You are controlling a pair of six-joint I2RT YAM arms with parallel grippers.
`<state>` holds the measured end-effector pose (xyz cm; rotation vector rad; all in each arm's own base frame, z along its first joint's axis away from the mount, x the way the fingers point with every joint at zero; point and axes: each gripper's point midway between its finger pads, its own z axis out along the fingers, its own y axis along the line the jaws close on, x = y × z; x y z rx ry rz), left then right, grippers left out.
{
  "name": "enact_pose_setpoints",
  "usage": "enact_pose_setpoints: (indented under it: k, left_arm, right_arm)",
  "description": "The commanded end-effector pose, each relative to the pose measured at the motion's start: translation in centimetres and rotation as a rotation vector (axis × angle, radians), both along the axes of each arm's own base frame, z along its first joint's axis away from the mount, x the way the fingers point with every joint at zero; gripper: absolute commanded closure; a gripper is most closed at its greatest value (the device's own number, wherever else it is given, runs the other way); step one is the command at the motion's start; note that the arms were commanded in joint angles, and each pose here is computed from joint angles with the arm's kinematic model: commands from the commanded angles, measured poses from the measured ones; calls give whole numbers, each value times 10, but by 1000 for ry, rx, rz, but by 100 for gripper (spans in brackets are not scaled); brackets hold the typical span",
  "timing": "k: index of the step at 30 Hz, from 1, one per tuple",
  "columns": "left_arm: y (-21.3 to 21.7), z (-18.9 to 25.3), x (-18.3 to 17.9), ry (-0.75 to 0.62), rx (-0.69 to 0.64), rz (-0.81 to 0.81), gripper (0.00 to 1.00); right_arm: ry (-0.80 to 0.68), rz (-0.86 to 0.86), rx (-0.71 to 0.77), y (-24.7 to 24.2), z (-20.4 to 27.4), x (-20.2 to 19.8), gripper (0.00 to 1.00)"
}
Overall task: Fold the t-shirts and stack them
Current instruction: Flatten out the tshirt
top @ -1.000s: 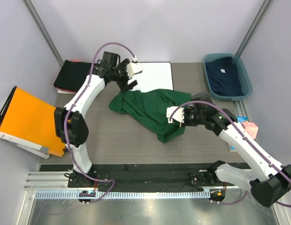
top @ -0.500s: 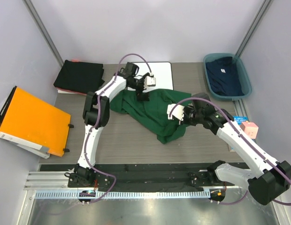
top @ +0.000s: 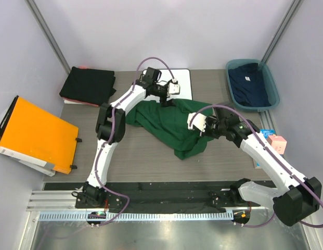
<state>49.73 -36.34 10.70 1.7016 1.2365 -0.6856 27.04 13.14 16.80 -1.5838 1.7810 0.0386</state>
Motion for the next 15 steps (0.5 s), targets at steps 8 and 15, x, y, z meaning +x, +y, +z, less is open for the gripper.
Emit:
enact_pose_setpoints:
  k: [8,15]
  left_arm:
    - [15,-59,3,-63,158,-29,22]
    - [27,-84,7,-91,264,-23,18]
  right_arm:
    - [-36,-4,63,8,17,17,99]
    - [-52,-2,81,11,28,24,99]
